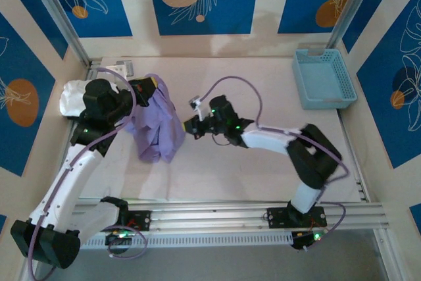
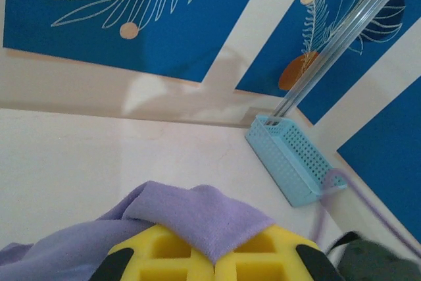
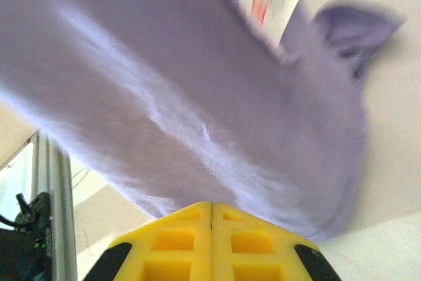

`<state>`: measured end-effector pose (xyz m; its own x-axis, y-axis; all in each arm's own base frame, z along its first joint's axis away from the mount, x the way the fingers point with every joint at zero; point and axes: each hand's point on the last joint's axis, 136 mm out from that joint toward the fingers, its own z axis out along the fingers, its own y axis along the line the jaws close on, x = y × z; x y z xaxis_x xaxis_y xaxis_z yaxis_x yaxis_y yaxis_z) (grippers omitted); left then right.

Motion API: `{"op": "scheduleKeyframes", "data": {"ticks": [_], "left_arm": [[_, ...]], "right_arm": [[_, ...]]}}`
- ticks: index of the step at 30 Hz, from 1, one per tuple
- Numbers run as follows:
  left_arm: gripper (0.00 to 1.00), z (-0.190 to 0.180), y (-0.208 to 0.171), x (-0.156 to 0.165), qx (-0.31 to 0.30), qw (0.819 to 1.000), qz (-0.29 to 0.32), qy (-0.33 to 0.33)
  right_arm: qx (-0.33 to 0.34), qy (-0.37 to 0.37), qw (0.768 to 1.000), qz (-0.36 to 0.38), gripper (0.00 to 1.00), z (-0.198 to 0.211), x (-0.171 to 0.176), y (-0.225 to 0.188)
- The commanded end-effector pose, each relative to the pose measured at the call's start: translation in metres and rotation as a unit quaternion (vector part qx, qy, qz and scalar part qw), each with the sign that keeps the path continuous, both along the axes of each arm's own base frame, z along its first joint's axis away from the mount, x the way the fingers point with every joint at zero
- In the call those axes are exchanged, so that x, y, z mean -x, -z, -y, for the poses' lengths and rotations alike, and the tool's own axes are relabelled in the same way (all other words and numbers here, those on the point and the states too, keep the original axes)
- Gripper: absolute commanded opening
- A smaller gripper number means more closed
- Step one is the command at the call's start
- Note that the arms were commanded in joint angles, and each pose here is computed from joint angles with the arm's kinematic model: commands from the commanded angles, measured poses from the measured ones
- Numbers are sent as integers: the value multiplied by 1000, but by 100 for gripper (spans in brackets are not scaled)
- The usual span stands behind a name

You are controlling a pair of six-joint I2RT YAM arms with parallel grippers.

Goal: Fold the inside-out t-shirt

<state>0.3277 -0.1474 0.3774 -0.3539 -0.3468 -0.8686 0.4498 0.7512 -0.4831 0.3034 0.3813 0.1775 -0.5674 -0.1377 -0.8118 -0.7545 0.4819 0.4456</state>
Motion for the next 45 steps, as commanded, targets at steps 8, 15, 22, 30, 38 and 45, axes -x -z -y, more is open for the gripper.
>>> {"op": "scheduleKeyframes", "data": {"ticks": [8,15,22,30,38,45], "left_arm": [[0,25,-71,24,56,994,68,57],[0,47,-74,24,51,993,66,81],[0,55,-71,24,36,993,63,88],[0,56,-65,22,30,994,62,85],[0,57,-63,19,28,994,61,83],[0,45,-71,21,8,996,77,53]], "right_arm": [[24,44,987,153,25,57,22,-99],[40,37,984,171,75,4,48,-29],[115,167,956,214,74,36,11,16],[130,134,957,223,66,63,20,24],[128,123,963,201,59,59,-6,38],[138,177,941,251,0,86,-29,-18]]}}
